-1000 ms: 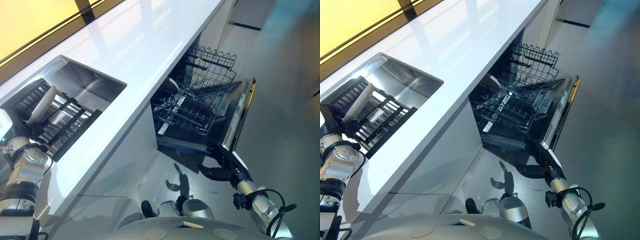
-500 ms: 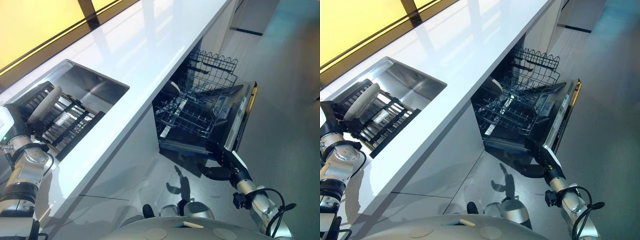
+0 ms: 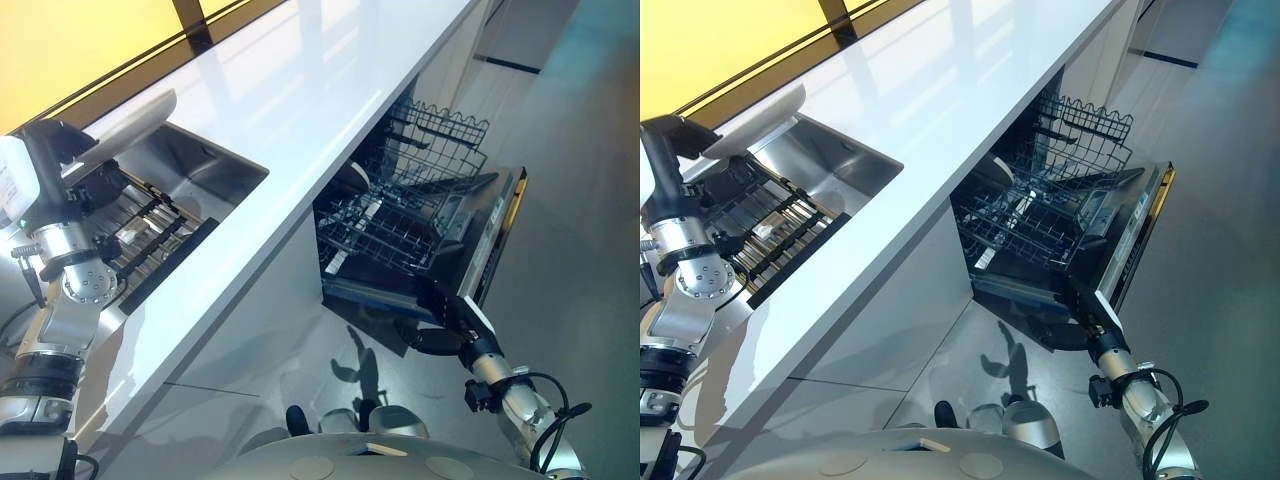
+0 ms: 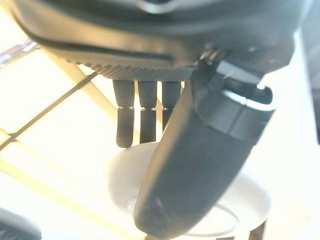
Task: Pick up plates and place into dishwasher.
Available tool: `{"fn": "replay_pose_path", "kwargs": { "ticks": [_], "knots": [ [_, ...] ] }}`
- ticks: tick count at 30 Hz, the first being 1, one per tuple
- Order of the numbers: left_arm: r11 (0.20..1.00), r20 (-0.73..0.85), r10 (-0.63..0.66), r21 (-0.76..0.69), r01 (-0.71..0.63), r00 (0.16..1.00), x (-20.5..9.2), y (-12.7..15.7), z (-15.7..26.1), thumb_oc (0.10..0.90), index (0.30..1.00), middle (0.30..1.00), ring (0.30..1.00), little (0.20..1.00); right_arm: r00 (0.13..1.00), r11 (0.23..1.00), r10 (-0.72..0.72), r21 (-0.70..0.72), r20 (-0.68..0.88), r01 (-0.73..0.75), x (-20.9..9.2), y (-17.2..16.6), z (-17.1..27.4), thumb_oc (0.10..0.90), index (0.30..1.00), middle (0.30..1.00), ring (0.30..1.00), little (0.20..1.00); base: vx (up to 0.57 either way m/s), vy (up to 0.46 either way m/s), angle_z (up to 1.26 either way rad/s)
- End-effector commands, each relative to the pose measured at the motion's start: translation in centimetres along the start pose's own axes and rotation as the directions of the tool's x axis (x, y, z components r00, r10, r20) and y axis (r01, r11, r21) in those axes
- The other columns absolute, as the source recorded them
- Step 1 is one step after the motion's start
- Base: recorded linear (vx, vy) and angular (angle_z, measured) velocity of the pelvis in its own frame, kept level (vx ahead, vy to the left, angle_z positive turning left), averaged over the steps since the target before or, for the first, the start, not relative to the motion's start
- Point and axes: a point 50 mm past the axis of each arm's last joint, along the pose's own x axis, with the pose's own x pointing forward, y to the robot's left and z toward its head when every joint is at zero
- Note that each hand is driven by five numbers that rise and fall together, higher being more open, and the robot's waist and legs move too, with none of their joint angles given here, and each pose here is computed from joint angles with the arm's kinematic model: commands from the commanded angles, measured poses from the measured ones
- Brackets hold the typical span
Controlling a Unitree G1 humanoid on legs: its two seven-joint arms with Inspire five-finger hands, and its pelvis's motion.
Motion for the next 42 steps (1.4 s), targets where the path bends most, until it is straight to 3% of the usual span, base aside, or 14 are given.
{"fn": "replay_pose_path", "kwargs": {
  "ticks": [1, 3, 6, 11, 13, 17, 23, 27, 29, 35, 42],
  "knots": [
    [0.97, 0.244, 0.24, -0.087, -0.226, 0.94, 4.8, 5.0, 4.3, 0.169, 0.359, 0.359, 0.359, 0.269, 0.932, 0.999, -0.013, -0.041, 0.363, 0.03, 1.5, 0.0, 6.9, 0.8, 0.9, 0.9, 0.9, 0.9, -0.04, -0.018, 0.04],
    [0.972, 0.261, 0.229, -0.105, -0.208, 0.938, 4.7, 4.9, 4.8, 0.166, 0.356, 0.356, 0.356, 0.266, 0.914, 0.997, -0.041, -0.044, 0.404, 0.064, 1.6, -0.3, 7.9, 0.8, 0.9, 0.9, 0.9, 0.9, -0.05, -0.02, 0.07],
    [0.978, 0.3, 0.196, -0.134, -0.162, 0.934, 4.3, 4.6, 5.9, 0.174, 0.364, 0.364, 0.364, 0.274, 0.843, 0.97, -0.162, -0.076, 0.513, 0.232, 1.6, -1.2, 10.4, 0.8, 0.9, 0.9, 0.9, 0.9, -0.05, -0.016, 0.07],
    [0.981, 0.357, 0.157, -0.16, -0.105, 0.921, 3.6, 4.8, 7.3, 0.171, 0.361, 0.361, 0.361, 0.271, 0.685, 0.862, -0.304, -0.115, 0.662, 0.494, 0.8, -3.4, 13.8, 0.8, 0.9, 0.9, 0.9, 0.9, -0.05, -0.006, 0.06],
    [0.982, 0.379, 0.137, -0.171, -0.077, 0.915, 3.3, 4.7, 8.0, 0.174, 0.364, 0.364, 0.364, 0.274, 0.595, 0.797, -0.31, -0.14, 0.741, 0.588, 0.4, -4.4, 15.8, 0.8, 0.9, 0.9, 0.9, 0.9, -0.05, -0.015, 0.04],
    [0.982, 0.42, 0.068, -0.187, 0.013, 0.905, 3.1, 4.2, 9.2, 0.204, 0.389, 0.389, 0.389, 0.304, 0.482, 0.703, -0.18, -0.231, 0.857, 0.673, -0.4, -5.1, 19.5, 0.8, 0.9, 0.9, 0.9, 0.9, -0.05, -0.025, 0.01],
    [0.965, 0.485, -0.045, -0.204, 0.163, 0.873, 2.6, 3.2, 10.7, 0.196, 0.382, 0.382, 0.382, 0.296, 0.487, 0.631, 0.024, -0.391, 0.873, 0.67, -0.9, -5.1, 22.9, 0.8, 0.9, 0.9, 0.9, 0.9, -0.05, -0.034, 0.08],
    [0.941, 0.527, -0.11, -0.219, 0.26, 0.843, 2.2, 2.6, 11.6, 0.1, 0.3, 0.3, 0.3, 0.2, 0.535, 0.615, 0.161, -0.508, 0.829, 0.603, -0.8, -4.4, 24.3, 0.8, 0.9, 0.9, 0.9, 0.9, -0.05, -0.041, 0.16],
    [0.926, 0.546, -0.138, -0.226, 0.303, 0.827, 2.0, 2.2, 12.0, 0.1, 0.3, 0.3, 0.3, 0.2, 0.542, 0.599, 0.211, -0.546, 0.814, 0.586, -0.5, -4.1, 24.8, 0.8, 0.9, 0.9, 0.9, 0.9, -0.02, -0.036, 0.16],
    [0.883, 0.587, -0.199, -0.24, 0.403, 0.785, 1.5, 1.2, 12.7, 0.1, 0.3, 0.3, 0.3, 0.2, 0.532, 0.541, 0.3, -0.6, 0.792, 0.589, 0.1, -3.3, 26.7, 0.8, 0.9, 0.9, 0.9, 0.9, -0.02, -0.027, 0.13],
    [0.848, 0.635, -0.231, -0.24, 0.473, 0.737, 1.2, 0.6, 13.7, 0.1, 0.3, 0.3, 0.3, 0.2, 0.508, 0.539, 0.348, -0.612, 0.788, 0.579, 0.7, -2.5, 28.7, 0.8, 0.9, 0.9, 0.9, 0.9, 0.01, -0.019, 0.07]
  ]
}}
